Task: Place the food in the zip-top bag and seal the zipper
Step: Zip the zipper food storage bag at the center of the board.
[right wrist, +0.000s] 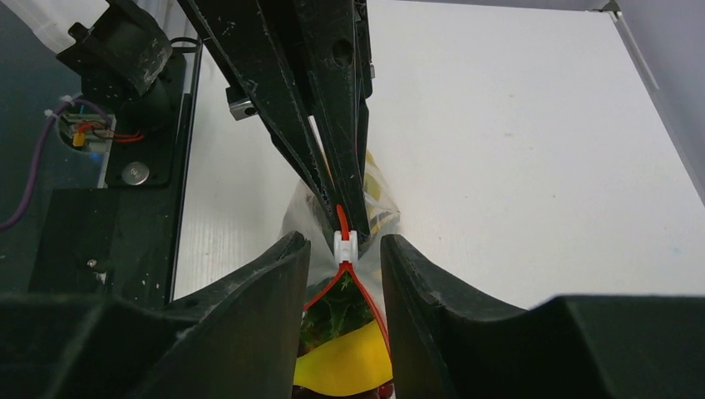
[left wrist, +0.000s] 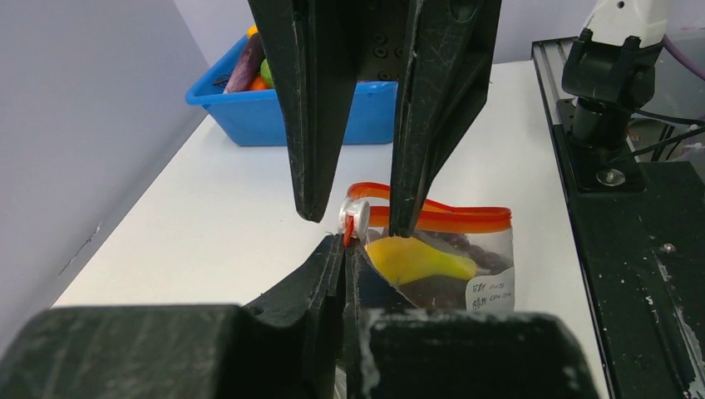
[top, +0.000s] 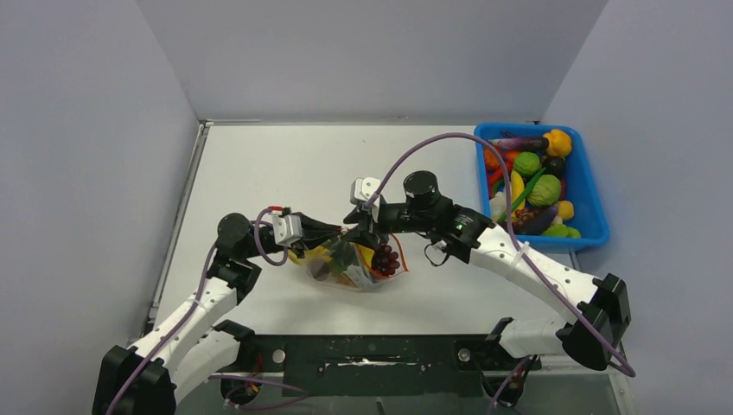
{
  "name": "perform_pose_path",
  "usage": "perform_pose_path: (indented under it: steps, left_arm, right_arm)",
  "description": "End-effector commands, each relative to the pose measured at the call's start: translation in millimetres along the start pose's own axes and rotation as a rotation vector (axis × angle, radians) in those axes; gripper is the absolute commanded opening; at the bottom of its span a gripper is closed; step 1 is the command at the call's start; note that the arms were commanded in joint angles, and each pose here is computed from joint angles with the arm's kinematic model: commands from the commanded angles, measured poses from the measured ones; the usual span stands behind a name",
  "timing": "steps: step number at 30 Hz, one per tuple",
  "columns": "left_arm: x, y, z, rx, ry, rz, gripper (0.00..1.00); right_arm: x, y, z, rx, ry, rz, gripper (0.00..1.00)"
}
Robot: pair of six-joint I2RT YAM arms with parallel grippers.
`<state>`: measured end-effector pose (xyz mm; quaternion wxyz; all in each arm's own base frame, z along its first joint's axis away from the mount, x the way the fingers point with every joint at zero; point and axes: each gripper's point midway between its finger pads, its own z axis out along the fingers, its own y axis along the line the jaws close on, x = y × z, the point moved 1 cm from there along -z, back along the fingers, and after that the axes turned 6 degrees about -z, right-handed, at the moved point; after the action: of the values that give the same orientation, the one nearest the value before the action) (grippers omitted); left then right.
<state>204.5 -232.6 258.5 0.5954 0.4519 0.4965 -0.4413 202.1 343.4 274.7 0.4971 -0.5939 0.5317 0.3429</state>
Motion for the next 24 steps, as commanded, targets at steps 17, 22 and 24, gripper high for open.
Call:
perform_pose_path:
  steps: [17, 22, 24]
  left_arm:
    - [-29, 0, 0, 0.002, -0.059, 0.086, 0.00]
    - [-31, 0, 0, 0.000, -0.062, 0.087, 0.00]
    - [-34, -1, -1, -0.004, -0.070, 0.093, 0.00]
  right_arm:
    - [-24, -10, 0, 0.061, -0.074, -0.104, 0.00]
    - [-19, -10, -4, 0.080, -0.066, -0.115, 0.00]
    - [-14, -10, -6, 0.086, -0.054, -0.113, 0.00]
